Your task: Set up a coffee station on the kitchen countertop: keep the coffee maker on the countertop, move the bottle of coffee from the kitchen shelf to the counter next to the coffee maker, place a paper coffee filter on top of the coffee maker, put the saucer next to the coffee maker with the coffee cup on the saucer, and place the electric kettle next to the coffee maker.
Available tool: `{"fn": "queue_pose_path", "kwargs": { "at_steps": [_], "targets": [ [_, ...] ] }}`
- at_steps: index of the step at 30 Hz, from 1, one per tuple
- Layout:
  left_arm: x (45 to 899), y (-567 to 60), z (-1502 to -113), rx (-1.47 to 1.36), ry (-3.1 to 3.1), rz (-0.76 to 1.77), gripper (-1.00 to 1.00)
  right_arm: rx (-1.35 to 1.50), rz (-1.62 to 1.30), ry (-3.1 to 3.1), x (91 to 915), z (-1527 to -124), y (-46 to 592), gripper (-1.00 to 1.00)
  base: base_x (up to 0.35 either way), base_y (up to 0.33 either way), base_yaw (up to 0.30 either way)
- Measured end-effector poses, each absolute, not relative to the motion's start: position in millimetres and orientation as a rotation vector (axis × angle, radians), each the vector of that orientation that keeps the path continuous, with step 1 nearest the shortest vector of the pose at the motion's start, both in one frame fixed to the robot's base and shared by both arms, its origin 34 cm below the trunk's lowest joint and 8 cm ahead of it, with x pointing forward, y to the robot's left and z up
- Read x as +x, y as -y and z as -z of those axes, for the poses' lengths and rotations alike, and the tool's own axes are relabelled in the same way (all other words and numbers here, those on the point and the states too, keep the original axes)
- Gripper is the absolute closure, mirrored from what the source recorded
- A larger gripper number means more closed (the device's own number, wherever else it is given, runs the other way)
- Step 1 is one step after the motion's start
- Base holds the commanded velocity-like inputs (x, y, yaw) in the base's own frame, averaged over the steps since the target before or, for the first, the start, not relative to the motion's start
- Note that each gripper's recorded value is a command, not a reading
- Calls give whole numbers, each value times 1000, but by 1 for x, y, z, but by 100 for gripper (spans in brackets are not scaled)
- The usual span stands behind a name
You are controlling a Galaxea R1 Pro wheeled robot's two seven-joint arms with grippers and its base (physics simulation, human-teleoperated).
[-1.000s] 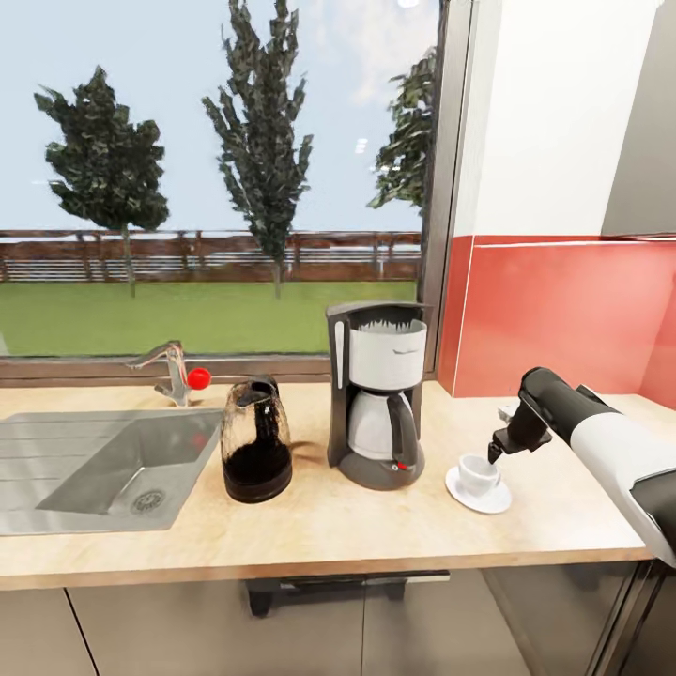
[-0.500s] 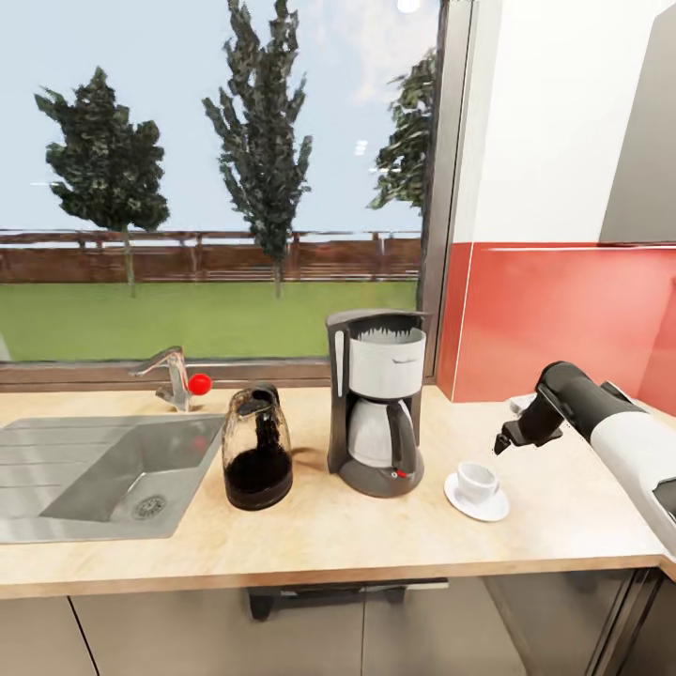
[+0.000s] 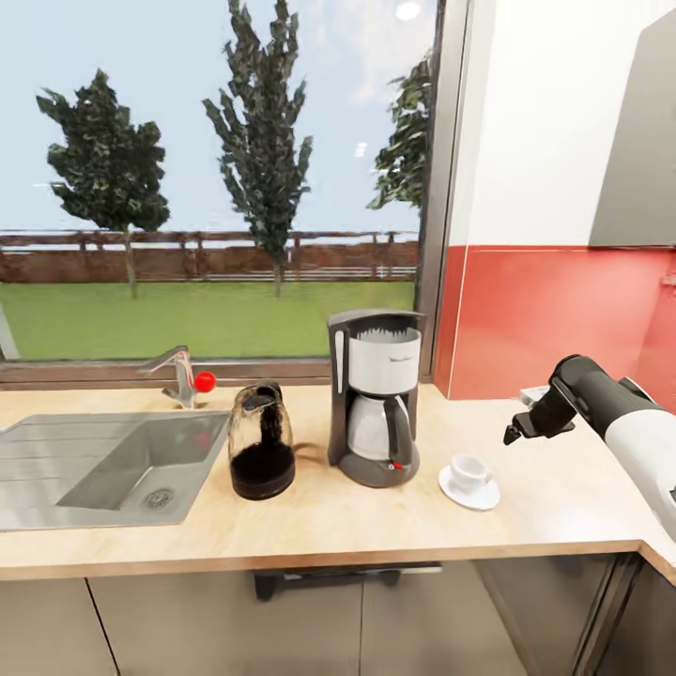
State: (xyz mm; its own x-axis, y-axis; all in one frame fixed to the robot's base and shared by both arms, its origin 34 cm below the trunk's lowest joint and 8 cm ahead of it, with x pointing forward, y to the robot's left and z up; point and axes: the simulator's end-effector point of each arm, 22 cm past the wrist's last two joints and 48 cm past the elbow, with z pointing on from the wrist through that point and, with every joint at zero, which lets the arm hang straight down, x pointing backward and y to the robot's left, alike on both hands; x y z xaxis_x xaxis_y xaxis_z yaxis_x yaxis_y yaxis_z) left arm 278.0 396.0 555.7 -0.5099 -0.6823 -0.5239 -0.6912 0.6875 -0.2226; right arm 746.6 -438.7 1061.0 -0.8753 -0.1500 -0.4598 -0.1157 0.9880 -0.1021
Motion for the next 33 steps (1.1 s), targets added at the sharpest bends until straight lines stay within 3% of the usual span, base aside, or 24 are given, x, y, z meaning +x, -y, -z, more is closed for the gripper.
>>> {"fn": "queue_pose_path", "kwargs": {
  "at_steps": [33],
  "targets": [
    [278, -396, -556, -1049, -2309, -21, -100, -162, 139, -2679, 741, -1049, 448, -100, -329, 0, 0]
  ]
}}
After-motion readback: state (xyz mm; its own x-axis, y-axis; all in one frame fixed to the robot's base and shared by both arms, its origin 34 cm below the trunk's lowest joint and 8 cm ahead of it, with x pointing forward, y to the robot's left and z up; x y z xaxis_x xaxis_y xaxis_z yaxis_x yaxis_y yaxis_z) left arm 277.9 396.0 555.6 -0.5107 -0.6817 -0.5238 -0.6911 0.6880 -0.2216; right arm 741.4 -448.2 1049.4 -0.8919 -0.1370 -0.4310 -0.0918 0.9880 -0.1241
